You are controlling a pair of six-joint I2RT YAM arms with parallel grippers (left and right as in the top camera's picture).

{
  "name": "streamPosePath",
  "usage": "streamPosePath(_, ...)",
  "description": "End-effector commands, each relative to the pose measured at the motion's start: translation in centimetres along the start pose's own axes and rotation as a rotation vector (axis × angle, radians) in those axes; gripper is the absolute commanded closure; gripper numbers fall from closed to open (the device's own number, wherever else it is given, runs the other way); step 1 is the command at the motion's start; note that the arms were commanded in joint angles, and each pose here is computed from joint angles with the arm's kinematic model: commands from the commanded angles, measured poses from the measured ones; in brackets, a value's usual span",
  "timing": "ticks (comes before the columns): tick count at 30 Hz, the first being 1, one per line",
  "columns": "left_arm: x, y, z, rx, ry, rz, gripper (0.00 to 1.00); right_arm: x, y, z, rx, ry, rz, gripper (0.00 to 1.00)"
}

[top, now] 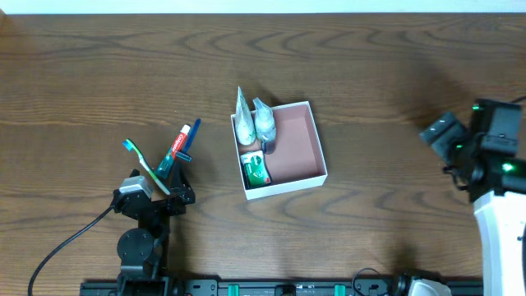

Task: Pack container
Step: 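Open the right gripper and withdraw it to the right side, then reach the left gripper to the red Colgate toothpaste tube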

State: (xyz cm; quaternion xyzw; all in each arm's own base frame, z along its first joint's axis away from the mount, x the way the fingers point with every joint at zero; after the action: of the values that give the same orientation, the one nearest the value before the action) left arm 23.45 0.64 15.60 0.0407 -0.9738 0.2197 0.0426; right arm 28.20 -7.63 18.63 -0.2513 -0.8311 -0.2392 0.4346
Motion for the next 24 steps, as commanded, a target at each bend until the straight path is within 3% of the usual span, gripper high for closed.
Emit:
streamPosePath(1,-0.1,1.1,1.5,-0.022,0.045,-0.039,0.02,-1.4,-1.7,-0.4,-0.048,0.058,0.017,0.01)
streamPosePath(8,-0.2,0.6,1.0,-0.010,0.023,-0.018,0.02,-3.4,-4.3,0.0,-0.112,0.132,0.096,0.01)
streamPosePath(17,0.6,-2.7,1.2,-0.005,0.138,0.142,0.02,-3.7,-4.5,0.4,-0.112,0.152,0.107,0.01)
streamPosePath(24,1.0,-5.4,-4.4,-0.011,0.218,0.104,0.02,-3.7,-4.5,0.4,-0.112,0.152,0.107,0.01)
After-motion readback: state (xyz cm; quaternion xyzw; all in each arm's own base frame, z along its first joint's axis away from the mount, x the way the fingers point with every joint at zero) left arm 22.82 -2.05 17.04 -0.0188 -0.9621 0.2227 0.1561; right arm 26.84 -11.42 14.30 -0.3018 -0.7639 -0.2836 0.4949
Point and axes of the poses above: each gripper's point midway between its finger pads, its own x axis back along the fingers, its own y axis along the line the jaws close on, z = x × y, the point moved 1 cm from there along x, back along the fingers, and after that the axes turned 9 degrees about x, right-handed, at the moved point
